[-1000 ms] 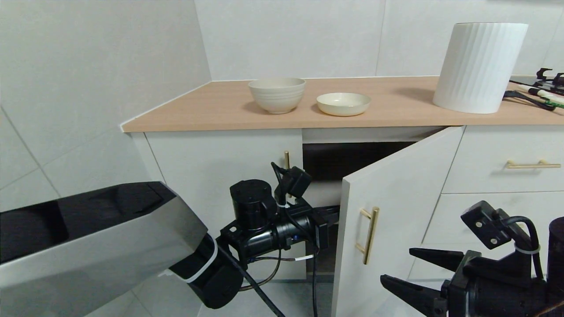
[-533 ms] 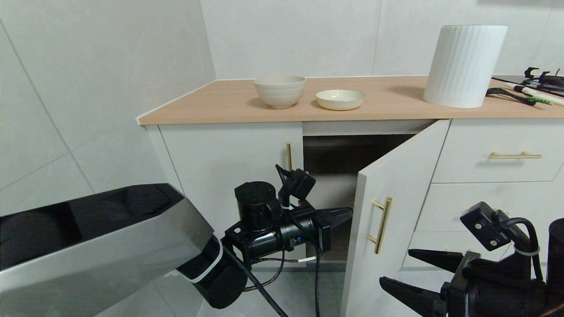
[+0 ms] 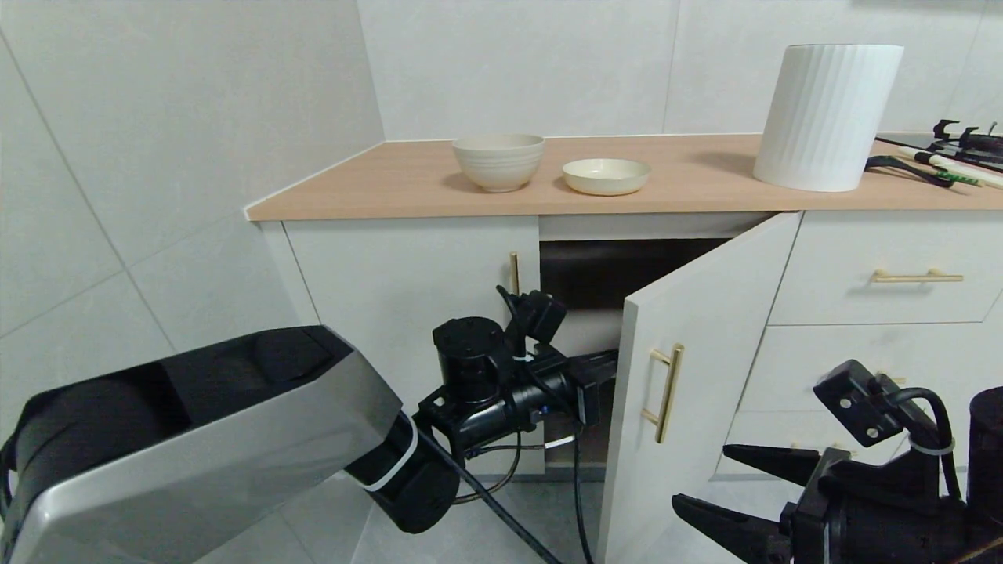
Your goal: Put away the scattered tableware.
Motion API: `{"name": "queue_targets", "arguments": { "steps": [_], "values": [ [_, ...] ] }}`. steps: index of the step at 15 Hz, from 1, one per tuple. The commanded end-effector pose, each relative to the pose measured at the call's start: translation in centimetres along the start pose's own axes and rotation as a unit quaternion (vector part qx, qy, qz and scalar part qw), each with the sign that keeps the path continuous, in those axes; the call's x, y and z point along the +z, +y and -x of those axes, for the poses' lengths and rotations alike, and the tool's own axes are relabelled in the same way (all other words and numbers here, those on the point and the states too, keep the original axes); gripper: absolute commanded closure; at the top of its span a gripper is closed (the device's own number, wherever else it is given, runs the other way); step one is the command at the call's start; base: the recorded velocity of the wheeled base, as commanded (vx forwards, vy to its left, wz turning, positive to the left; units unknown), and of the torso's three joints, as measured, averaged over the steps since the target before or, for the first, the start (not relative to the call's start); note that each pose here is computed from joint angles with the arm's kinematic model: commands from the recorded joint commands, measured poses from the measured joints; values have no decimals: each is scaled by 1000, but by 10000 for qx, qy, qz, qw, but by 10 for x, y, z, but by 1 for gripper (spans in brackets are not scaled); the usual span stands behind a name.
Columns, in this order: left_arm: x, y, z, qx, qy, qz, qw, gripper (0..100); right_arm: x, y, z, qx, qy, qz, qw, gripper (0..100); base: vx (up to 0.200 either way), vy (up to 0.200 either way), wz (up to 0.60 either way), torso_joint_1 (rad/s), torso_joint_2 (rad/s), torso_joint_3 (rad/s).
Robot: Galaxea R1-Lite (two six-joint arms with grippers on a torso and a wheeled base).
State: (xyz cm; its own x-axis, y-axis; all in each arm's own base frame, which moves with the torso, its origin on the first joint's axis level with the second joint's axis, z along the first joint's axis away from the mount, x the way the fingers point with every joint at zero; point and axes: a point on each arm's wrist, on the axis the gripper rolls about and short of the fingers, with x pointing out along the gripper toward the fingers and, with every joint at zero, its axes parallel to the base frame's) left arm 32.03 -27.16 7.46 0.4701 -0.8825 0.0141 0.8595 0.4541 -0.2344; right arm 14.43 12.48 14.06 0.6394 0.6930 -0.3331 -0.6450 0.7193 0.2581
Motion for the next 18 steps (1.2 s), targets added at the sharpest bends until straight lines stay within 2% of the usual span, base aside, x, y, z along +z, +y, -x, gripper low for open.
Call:
{"name": "queue_targets", "arguments": {
  "steps": [1, 2, 3, 4, 5, 6, 7, 8, 10, 12, 13, 15, 16, 17, 18],
  "values": [
    [-7, -1, -15, 194, -138, -31, 9997, 100, 0, 1, 0, 32, 9, 12, 10000, 0, 0, 0, 0, 0, 0, 0],
    [-7, -8, -17, 138, -140, -34, 9998, 100, 0, 2, 0, 46, 13, 17, 10000, 0, 0, 0, 0, 0, 0, 0],
    [-6, -20, -17, -6, -180, -41, 9998, 100, 0, 2, 1, 51, -9, 12, 10000, 0, 0, 0, 0, 0, 0, 0],
    [-5, -38, -14, -291, -265, 20, 9992, 100, 1, 5, 3, 146, -55, 5, 9999, 0, 0, 0, 0, 0, 0, 0],
    [-3, -51, -13, -564, -316, 118, 9978, 100, 2, 7, 6, 259, -102, -15, 9996, 0, 0, 0, 0, 0, 0, 0],
    [-1, -92, 1, -1575, -164, 595, 9856, 100, 6, 15, 17, 643, -240, -128, 9976, 0, 0, 0, 0, 0, 0, 0],
    [-1, -107, 13, -2052, 48, 799, 9754, 100, 7, 18, 25, 917, -285, -113, 9953, 0, 0, 0, 0, 0, 0, 0],
    [-3, -111, 21, -2216, 163, 771, 9719, 100, 5, 19, 34, 1234, -201, -94, 9921, 0, 0, 0, 0, 0, 0, 0],
    [2, -90, 21, -1955, 41, 707, 9782, 100, 5, 21, 43, 1469, -55, -87, 9891, 0, 0, 0, 0, 0, 0, 0],
    [7, -69, 24, -1673, 2, 706, 9834, 100, 7, 22, 43, 1445, -24, -88, 9895, 0, 0, 0, 0, 0, 0, 0],
    [11, -64, 26, -1565, 60, 729, 9850, 100, 8, 21, 42, 1432, -36, -89, 9896, 0, 0, 0, 0, 0, 0, 0],
    [17, -51, 31, -1302, 201, 593, 9895, 100, 10, 21, 40, 1302, -74, -101, 9914, 0, 0, 0, 0, 0, 0, 0],
    [17, -51, 31, -1302, 201, 593, 9895, 100, 10, 21, 40, 1302, -74, -101, 9914, 0, 0, 0, 0, 0, 0, 0],
    [38, -35, 46, -943, 186, 322, 9948, 100, 10, 18, 30, 818, -40, -138, 9965, 0, 0, 0, 0, 0, 0, 0],
    [46, -32, 52, -839, 163, 317, 9958, 100, 11, 18, 28, 722, -67, -138, 9973, 0, 0, 0, 0, 0, 0, 0]
  ]
}}
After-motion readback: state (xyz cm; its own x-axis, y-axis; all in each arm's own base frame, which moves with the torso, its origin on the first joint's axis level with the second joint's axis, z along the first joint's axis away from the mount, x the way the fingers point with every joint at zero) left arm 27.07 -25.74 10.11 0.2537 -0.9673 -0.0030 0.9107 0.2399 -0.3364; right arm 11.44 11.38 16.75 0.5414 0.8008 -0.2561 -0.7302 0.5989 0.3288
